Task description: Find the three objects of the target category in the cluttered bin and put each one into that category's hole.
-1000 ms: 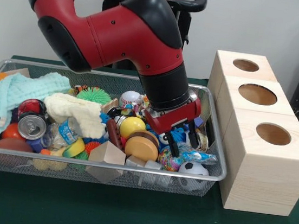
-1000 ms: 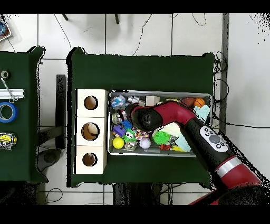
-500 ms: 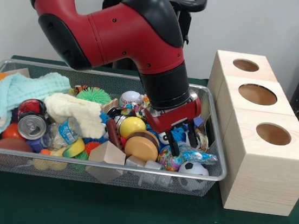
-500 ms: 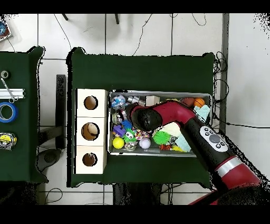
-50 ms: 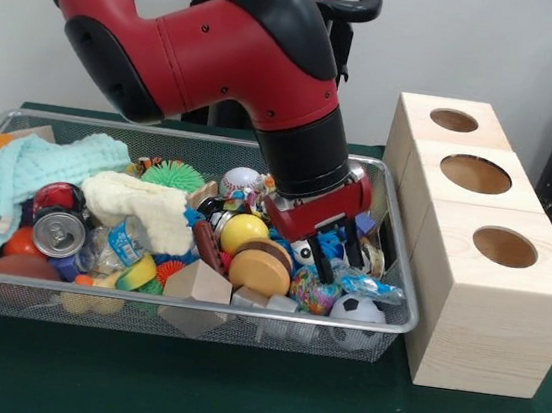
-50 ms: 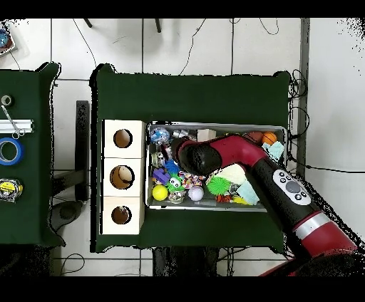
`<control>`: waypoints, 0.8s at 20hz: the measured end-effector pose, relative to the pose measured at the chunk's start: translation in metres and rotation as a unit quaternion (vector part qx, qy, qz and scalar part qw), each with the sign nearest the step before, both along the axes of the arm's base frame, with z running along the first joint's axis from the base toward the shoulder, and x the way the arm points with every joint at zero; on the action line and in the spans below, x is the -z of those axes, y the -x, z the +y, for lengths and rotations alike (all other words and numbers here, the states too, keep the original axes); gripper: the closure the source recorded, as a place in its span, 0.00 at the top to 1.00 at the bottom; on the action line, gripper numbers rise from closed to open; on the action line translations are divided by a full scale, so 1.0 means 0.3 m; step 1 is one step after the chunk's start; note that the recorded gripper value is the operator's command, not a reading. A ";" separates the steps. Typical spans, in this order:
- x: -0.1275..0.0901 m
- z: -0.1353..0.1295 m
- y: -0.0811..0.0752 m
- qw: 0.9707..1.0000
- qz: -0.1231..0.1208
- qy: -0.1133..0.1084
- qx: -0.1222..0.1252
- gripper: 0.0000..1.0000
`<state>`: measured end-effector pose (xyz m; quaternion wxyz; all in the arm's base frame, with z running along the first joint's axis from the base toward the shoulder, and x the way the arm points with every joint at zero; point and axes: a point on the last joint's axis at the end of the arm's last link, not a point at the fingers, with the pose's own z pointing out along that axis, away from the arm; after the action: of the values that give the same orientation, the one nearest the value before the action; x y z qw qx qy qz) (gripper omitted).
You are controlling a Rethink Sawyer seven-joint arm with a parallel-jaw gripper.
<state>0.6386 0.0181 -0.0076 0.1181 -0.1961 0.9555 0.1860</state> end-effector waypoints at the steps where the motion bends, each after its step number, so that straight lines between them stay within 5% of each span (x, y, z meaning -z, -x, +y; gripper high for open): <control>1: -0.004 -0.001 -0.003 1.000 0.000 0.000 0.001 0.00; 16: -0.131 -0.044 -0.092 0.999 0.019 -0.019 0.046 0.00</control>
<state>0.6663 0.0048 0.0317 0.1125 -0.1461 0.9618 0.2025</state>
